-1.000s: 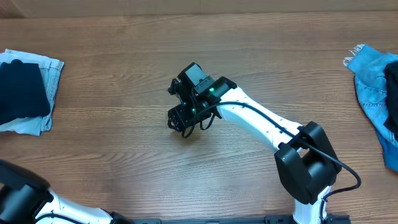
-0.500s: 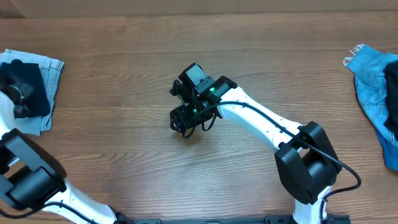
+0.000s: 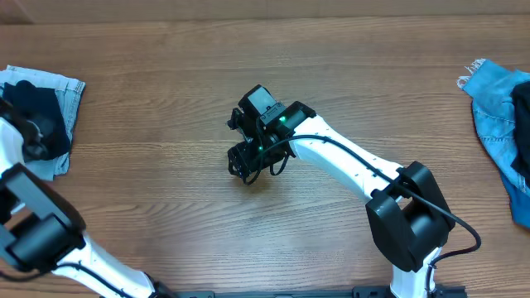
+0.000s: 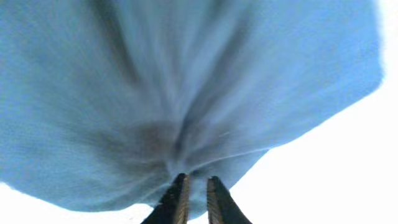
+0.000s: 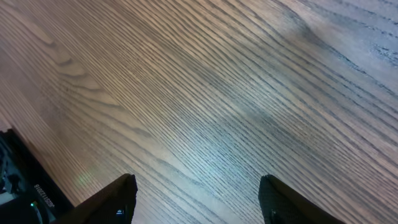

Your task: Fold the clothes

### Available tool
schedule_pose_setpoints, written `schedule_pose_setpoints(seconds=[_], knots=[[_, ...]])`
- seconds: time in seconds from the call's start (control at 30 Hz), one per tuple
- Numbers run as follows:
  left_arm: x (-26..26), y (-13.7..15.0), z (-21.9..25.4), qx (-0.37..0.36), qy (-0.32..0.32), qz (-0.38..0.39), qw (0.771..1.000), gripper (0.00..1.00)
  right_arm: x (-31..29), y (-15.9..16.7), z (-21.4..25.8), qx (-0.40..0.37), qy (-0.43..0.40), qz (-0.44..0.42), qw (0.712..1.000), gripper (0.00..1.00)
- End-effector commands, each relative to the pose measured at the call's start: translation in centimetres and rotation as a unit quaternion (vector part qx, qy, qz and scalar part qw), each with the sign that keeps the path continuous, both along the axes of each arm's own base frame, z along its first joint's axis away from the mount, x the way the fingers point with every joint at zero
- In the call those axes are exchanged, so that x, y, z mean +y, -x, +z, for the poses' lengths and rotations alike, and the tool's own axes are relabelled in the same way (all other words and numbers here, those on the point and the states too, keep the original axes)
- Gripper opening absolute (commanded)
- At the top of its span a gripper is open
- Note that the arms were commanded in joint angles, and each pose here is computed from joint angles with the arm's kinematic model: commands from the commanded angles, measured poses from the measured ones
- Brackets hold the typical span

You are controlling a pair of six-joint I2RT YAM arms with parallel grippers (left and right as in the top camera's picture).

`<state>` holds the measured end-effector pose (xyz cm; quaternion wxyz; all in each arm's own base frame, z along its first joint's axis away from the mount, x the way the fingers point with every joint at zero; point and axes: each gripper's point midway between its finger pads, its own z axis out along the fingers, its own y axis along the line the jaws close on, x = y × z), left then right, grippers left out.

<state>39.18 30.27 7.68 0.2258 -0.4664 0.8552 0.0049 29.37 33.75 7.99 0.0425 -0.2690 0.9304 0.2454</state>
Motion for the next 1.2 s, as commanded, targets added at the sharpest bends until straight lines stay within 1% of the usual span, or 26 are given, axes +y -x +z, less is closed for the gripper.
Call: schedule_pose_setpoints(seconds=[0.0, 0.07, 0.13, 0.2, 0.23, 0.27, 0.37, 0.4, 0.43, 0.5, 0.57, 0.6, 0.67, 0.73, 0.77, 0.83, 0.9, 0.93, 0.97, 1.03, 1.07, 1.17], knots=[[2.6, -0.7, 8.6, -0.072, -0.076, 0.007, 0.994, 0.18, 0.0, -0.3, -0.1, -0.001, -0.001, 0.0, 1.0, 0.67], [3.5, -0.5, 8.7, -0.076, -0.084, 0.02, 0.993, 0.21, 0.0, -0.3, -0.1, 0.0, -0.001, 0.0, 1.0, 0.67], [4.6, -0.4, 8.4, -0.074, -0.096, 0.031, 0.992, 0.27, 0.0, -0.3, -0.1, 0.0, -0.001, 0.0, 1.0, 0.67], [6.0, 0.2, 7.3, -0.062, -0.104, 0.047, 0.992, 0.32, 0.0, -0.2, -0.1, 0.001, 0.0, 0.0, 1.0, 0.67], [6.4, 0.5, 6.5, -0.054, -0.103, 0.053, 0.992, 0.33, -0.1, -0.2, -0.1, 0.002, 0.001, 0.0, 1.0, 0.67], [6.7, 0.6, 5.6, -0.047, -0.097, 0.055, 0.993, 0.33, -0.1, -0.1, -0.2, 0.004, 0.003, 0.0, 1.0, 0.67], [7.2, 1.3, 0.7, -0.011, -0.064, 0.063, 0.996, 0.35, -0.5, 0.3, -0.3, 0.014, 0.011, 0.0, 1.0, 0.67], [7.0, 1.4, -0.7, -0.001, -0.053, 0.061, 0.997, 0.36, -0.7, 0.5, -0.4, 0.018, 0.015, 0.0, 1.0, 0.67], [6.7, 1.7, -3.3, 0.019, -0.032, 0.061, 0.997, 0.4, -0.9, 0.9, -0.5, 0.026, 0.021, 0.0, 0.999, 0.66], [6.2, 2.0, -5.2, 0.035, -0.012, 0.064, 0.997, 0.44, -1.2, 1.2, -0.6, 0.033, 0.027, 0.0, 0.999, 0.66], [5.4, 1.7, -5.7, 0.028, 0.009, 0.048, 0.998, 0.43, -1.3, 1.4, -0.6, 0.036, 0.029, 0.0, 0.999, 0.66], [4.9, 0.9, -4.8, 0.008, 0.017, 0.025, 1.0, 0.42, -1.3, 1.3, -0.6, 0.035, 0.029, 0.0, 0.999, 0.66], [4.1, -0.8, -1.6, -0.036, 0.026, -0.019, 0.999, 0.4, -1.2, 1.2, -0.5, 0.032, 0.026, 0.0, 0.999, 0.67], [3.9, -1.8, 3.4, -0.074, 0.01, -0.035, 0.997, 0.41, -1.0, 0.9, -0.2, 0.022, 0.02, 0.002, 1.0, 0.67], [3.8, -2.2, 7.6, -0.1, -0.012, -0.042, 0.994, 0.43, -0.7, 0.6, 0.4, 0.006, 0.009, 0.01, 1.0, 0.67], [2.9, -2.4, 13.7, -0.141, -0.042, -0.054, 0.988, 0.49, -0.4, -0.1, 1.8, -0.022, -0.004, 0.009, 1.0, 0.67], [0.5, -2.2, 20.2, -0.189, -0.064, -0.078, 0.977, 0.59, -0.7, -1.6, 3.8, -0.074, -0.005, -0.003, 0.997, 0.68], [-0.9, -1.7, 22.8, -0.208, -0.07, -0.092, 0.971, 0.63, -1.0, -2.1, 4.7, -0.097, -0.002, -0.011, 0.995, 0.69], [-3.2, -1.0, 25.7, -0.227, -0.077, -0.116, 0.964, 0.65, -1.9, -3.1, 6.7, -0.138, 0.008, -0.028, 0.99, 0.7], [-7.1, -0.2, 28.5, -0.248, -0.078, -0.169, 0.951, 0.67, -3.4, -4.2, 9.4, -0.181, 0.018, -0.059, 0.981, 0.72], [-9.4, 0.3, 29.6, -0.254, -0.077, -0.199, 0.943, 0.68, -4.5, -4.9, 10.9, -0.197, 0.019, -0.09, 0.976, 0.75], [-14.8, 1.7, 30.9, -0.244, -0.078, -0.267, 0.929, 0.68, -8.3, -6.4, 15.2, -0.226, -0.001, -0.165, 0.96, 0.76]])
